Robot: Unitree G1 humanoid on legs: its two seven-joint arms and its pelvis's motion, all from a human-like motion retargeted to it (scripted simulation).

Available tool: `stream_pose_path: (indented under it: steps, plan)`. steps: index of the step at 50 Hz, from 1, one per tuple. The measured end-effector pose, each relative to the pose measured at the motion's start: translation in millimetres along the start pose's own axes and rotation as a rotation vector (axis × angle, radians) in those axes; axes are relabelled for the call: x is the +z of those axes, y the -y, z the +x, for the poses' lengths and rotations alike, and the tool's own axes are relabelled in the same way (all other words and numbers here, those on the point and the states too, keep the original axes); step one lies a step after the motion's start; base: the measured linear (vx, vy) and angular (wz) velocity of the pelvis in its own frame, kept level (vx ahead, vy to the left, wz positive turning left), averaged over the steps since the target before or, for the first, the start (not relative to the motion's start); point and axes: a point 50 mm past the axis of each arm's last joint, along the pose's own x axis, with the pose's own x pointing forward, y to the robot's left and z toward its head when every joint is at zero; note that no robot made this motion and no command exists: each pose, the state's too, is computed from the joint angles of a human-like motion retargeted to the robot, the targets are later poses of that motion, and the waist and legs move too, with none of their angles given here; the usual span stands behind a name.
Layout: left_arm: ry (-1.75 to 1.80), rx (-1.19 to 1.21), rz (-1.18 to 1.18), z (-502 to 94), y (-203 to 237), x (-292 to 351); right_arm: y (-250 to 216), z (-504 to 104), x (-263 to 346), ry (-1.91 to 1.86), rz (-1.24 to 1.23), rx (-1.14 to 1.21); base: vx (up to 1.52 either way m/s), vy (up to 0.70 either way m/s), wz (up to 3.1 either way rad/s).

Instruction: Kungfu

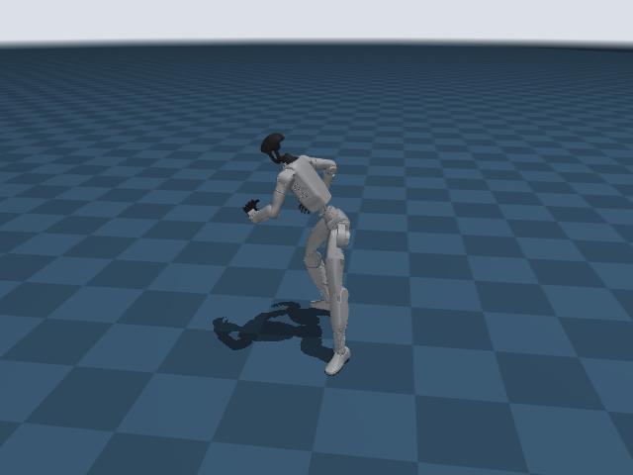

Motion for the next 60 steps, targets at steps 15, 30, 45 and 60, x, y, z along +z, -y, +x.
stream_pose_path:
  steps: [15,30,45,60]
  plan:
    - [0.329,0.445,0.387,67.3,-145.5,78.6,-38.3,53.6,-36.5,0.151,0.906,-0.288,0.41,0.69,0.99]
    - [0.244,0.629,0.661,33.3,-201.7,81.4,-79.7,200.9,-11.2,-0.124,1.278,-0.137,0.29,0.20,0.84]
    - [-0.814,0.721,0.316,-194.6,-109.1,-36.5,-16.0,249.6,145.5,0.476,0.824,-0.056,-0.10,-0.24,-0.73]
    - [-1.070,2.304,-1.958,-310.3,239.9,89.2,79.3,-84.6,360.4,1.911,-0.354,-0.513,-0.27,-0.73,-0.70]
